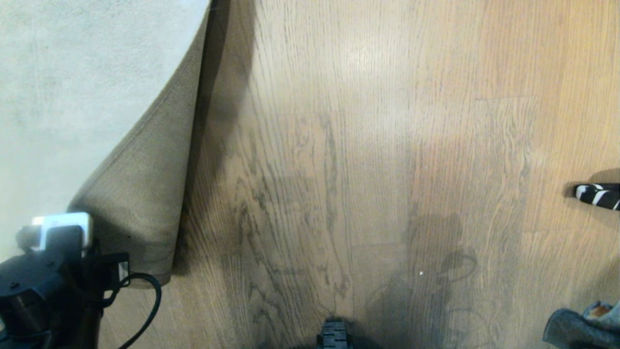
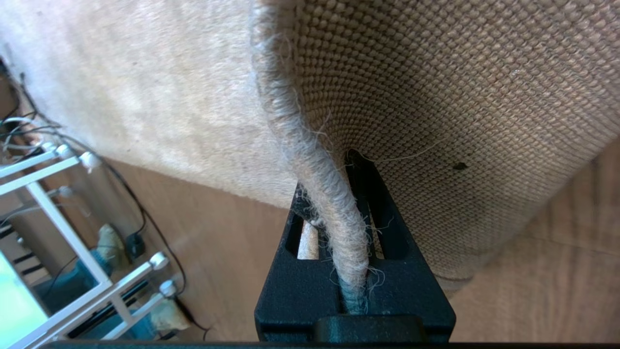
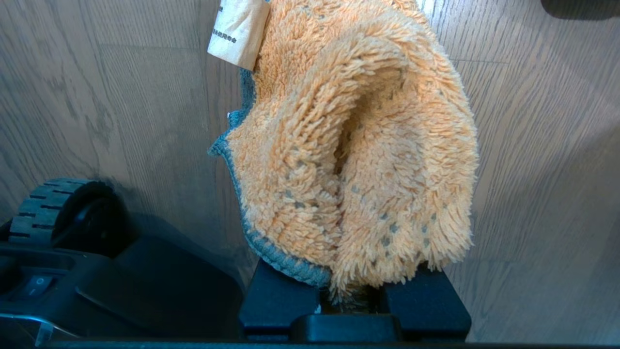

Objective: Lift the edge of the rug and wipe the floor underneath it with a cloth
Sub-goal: Lay down the carpet

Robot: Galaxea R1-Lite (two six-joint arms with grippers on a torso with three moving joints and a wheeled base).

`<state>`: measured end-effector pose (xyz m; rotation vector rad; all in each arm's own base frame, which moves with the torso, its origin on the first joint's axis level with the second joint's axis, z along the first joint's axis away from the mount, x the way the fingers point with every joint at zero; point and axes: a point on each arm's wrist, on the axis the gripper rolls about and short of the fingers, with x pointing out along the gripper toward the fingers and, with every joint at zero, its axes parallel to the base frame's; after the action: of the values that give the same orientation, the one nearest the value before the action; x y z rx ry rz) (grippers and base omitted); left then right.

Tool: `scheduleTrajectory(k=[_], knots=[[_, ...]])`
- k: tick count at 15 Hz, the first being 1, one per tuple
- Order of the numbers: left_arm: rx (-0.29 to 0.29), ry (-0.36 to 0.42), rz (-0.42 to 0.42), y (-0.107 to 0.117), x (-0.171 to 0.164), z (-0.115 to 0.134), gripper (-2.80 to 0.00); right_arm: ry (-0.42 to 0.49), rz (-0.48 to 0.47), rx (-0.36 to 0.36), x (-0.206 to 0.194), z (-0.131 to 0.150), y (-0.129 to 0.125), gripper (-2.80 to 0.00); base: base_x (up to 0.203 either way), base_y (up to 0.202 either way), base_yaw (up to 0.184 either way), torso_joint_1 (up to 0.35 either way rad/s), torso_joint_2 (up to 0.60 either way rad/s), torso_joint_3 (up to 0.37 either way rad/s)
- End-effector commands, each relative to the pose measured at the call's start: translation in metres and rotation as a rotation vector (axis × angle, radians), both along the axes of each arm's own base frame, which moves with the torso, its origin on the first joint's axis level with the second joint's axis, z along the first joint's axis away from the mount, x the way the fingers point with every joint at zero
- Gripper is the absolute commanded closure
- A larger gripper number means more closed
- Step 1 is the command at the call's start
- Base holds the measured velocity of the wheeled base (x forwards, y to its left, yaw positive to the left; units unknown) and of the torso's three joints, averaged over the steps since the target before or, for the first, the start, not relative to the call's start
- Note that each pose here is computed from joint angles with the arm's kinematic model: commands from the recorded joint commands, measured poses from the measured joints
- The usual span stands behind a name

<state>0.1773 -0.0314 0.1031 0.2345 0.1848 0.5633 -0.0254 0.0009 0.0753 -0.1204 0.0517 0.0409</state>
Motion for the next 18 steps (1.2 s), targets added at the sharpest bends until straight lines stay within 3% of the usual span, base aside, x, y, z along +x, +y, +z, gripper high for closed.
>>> scheduleTrajectory(k=[1, 11, 16, 18], knots=[[-0.004, -0.010, -0.025, -0.0056, -0.0009, 0.0007, 0.00, 0.003, -0.003, 0.020, 0.0001, -0.0003, 0.0000, 0.00, 0.000, 0.000, 0.000, 0.000, 0.00, 0.000], [-0.004, -0.013, -0.016, -0.0059, -0.0010, 0.0008, 0.00, 0.003, -0.003, 0.042, 0.0001, -0.0001, -0.0001, 0.00, 0.000, 0.000, 0.000, 0.000, 0.00, 0.000], [-0.021, -0.028, -0.046, -0.0114, -0.0027, 0.0017, 0.00, 0.003, -0.006, 0.040, 0.0001, -0.0001, 0.0000, 0.00, 0.000, 0.000, 0.000, 0.000, 0.00, 0.000], [-0.055, -0.049, -0.053, -0.0127, -0.0030, 0.0019, 0.00, 0.003, -0.005, 0.040, 0.0001, -0.0001, -0.0001, 0.00, 0.000, 0.000, 0.000, 0.000, 0.00, 0.000]])
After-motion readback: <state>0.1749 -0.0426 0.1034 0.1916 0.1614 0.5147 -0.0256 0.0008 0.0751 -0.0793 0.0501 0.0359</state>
